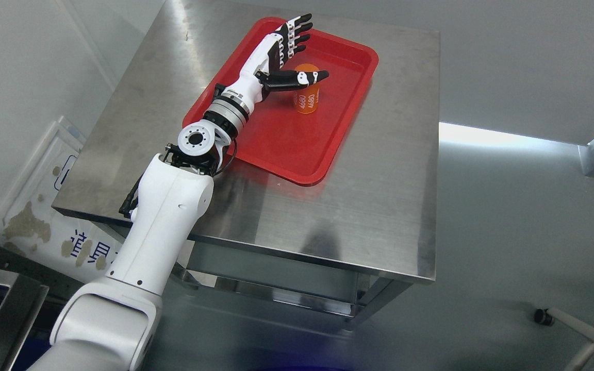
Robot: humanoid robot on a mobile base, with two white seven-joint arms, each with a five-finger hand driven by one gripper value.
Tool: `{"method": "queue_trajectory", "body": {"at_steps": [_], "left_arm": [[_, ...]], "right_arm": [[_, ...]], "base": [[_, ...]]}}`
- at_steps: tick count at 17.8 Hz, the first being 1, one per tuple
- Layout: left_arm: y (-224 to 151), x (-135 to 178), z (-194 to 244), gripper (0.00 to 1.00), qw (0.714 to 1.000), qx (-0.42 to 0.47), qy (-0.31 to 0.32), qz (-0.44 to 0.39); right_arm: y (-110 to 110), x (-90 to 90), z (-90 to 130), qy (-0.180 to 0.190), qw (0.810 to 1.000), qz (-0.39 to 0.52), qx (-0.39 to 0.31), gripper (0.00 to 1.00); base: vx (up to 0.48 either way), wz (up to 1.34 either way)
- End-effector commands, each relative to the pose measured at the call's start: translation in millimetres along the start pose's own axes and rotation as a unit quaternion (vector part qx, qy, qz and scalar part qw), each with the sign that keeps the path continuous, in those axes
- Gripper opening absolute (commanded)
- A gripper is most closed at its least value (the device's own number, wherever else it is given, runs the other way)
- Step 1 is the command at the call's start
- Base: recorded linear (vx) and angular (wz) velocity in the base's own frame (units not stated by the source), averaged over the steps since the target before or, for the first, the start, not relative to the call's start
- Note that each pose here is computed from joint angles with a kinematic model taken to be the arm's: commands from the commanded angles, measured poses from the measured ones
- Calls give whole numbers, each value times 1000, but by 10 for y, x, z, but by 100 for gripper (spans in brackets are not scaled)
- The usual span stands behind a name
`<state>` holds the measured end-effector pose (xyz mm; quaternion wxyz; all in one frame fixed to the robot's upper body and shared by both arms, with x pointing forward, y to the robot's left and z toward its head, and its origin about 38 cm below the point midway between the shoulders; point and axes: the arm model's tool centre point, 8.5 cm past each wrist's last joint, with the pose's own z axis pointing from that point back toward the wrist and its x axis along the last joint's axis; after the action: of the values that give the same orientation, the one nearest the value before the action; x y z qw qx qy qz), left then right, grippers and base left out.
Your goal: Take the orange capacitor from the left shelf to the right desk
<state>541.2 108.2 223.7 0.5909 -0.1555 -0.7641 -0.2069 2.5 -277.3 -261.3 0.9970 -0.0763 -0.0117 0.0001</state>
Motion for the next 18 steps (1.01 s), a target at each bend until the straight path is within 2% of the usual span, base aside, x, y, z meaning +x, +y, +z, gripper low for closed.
{"method": "queue_trajectory", "body": {"at_steps": [1, 5, 8, 10, 14, 16, 18], "left_arm": [[448, 401, 11, 98, 997, 50, -41, 32], [893, 736, 293, 100, 991, 97, -56, 73], [1135, 760, 764, 100, 990, 99, -78, 59], [1353, 697, 1201, 100, 990, 110, -78, 40], [1431, 444, 1843, 100, 988, 139, -63, 37], [1409, 331, 2036, 100, 987, 150, -50, 38], [1364, 242, 2044, 100, 984, 162, -46, 51]], "right_arm": [[-111, -79, -6, 2, 1000, -2, -8, 100], [-111, -89, -6, 3, 1000, -2, -8, 100], [-111, -89, -6, 3, 1000, -2, -8, 100], [-111, -89, -6, 3, 1000, -2, -8, 100], [-111, -89, -6, 3, 1000, -2, -8, 100], [-111, -89, -6, 3, 1000, -2, -8, 100], [-111, -89, -6, 3, 1000, -2, -8, 100]], "base": [[0, 0], [0, 0], [0, 0], [0, 0], [0, 0], [0, 0], [0, 0]]}}
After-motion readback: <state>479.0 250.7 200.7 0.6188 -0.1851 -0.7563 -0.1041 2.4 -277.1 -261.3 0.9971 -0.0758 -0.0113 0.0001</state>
